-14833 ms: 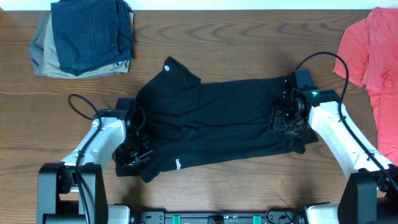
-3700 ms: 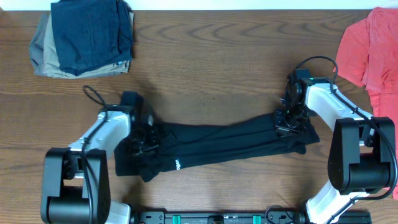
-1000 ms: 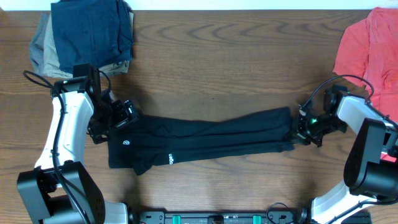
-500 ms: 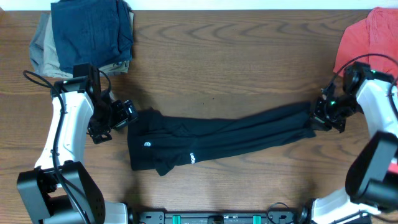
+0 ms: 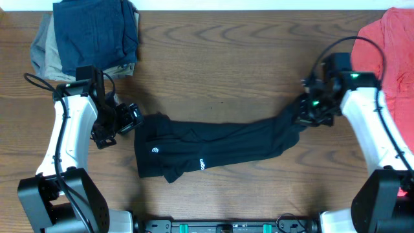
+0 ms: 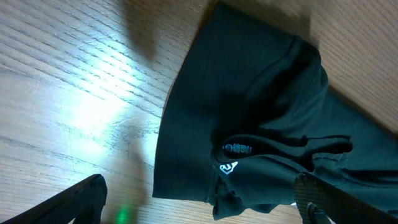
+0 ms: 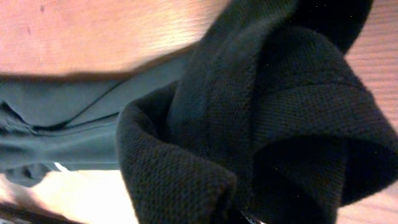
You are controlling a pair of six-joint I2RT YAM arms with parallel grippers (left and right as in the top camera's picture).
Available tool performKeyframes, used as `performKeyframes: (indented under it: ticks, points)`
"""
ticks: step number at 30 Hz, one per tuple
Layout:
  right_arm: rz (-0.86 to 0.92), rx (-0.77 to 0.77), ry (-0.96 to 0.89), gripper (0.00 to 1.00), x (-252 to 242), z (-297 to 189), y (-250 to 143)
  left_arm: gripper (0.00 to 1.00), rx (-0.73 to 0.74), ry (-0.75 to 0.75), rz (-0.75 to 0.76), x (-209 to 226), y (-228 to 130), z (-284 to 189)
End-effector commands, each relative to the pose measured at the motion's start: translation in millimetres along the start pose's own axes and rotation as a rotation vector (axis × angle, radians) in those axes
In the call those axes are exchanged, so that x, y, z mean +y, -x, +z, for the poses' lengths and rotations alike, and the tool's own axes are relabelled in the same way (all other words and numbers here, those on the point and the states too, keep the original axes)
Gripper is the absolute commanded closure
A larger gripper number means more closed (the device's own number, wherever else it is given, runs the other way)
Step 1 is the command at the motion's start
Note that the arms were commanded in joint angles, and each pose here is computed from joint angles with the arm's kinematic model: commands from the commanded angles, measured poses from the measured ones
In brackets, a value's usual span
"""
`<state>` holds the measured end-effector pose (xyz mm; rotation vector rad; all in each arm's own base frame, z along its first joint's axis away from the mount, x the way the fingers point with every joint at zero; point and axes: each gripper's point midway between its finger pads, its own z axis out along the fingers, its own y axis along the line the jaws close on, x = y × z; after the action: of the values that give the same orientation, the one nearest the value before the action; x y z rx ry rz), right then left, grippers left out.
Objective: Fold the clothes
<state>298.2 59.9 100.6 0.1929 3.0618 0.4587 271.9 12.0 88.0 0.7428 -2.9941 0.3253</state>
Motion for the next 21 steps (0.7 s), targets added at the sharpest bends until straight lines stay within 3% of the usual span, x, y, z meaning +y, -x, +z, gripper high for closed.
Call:
performKeyframes:
  ticks: [1,21]
  points:
    - [-0.034,0.032,0.003,0.99,16,15,-14,0.04,-0.007,-0.012,0.002,-2,0,-4]
    - [-0.207,0.079,0.009,0.97,80,43,-49,0.04,-0.007,-0.012,0.002,-2,0,-4]
